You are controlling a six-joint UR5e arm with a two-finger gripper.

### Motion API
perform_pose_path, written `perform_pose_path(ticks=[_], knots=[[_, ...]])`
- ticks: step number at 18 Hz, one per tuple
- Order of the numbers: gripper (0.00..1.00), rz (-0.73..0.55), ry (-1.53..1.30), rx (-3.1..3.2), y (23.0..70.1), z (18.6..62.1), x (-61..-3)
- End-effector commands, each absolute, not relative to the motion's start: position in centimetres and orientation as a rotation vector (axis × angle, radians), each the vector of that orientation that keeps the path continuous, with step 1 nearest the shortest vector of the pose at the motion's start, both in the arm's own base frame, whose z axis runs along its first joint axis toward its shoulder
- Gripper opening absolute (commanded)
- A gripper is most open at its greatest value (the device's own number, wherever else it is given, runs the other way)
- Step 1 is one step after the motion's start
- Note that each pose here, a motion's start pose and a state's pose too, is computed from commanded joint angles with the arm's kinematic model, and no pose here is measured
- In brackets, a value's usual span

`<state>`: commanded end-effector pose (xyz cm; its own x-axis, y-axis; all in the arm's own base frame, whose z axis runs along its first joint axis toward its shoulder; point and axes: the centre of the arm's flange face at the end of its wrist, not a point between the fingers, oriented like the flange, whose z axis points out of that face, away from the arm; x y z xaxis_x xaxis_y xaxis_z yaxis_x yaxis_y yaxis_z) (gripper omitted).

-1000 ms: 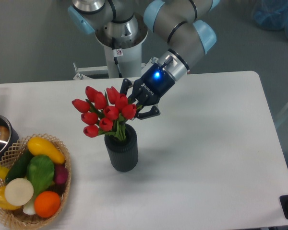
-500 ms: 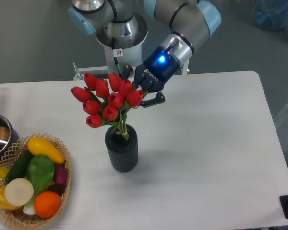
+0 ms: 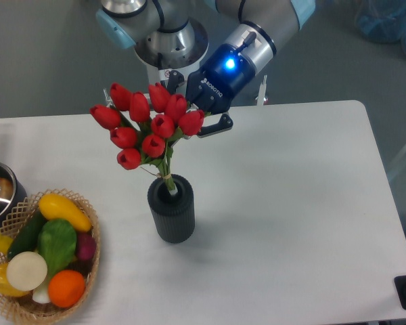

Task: Pick up the flowers from the vase
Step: 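Lift the tulip bunch straight up out of the black vase, then carry the held tulips away from the vase and hold them aloft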

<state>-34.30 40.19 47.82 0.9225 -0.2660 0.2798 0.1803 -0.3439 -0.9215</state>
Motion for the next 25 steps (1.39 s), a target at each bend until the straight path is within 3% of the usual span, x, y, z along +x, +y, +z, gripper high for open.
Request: perform_pose_path(ticks=[12,17,22,25], knots=[[0.03,-0.373,0.029,-1.858,38.7,51.8,-37.5],[0.03,-0.236,0.052,-1.891,37.1,54.1,-40.0],[0.03,-0.05,0.051,-2.123,36.6,52.7,-42.2],[0.03,-0.011,0.036,-2.197,36.1,51.4,-43.5]])
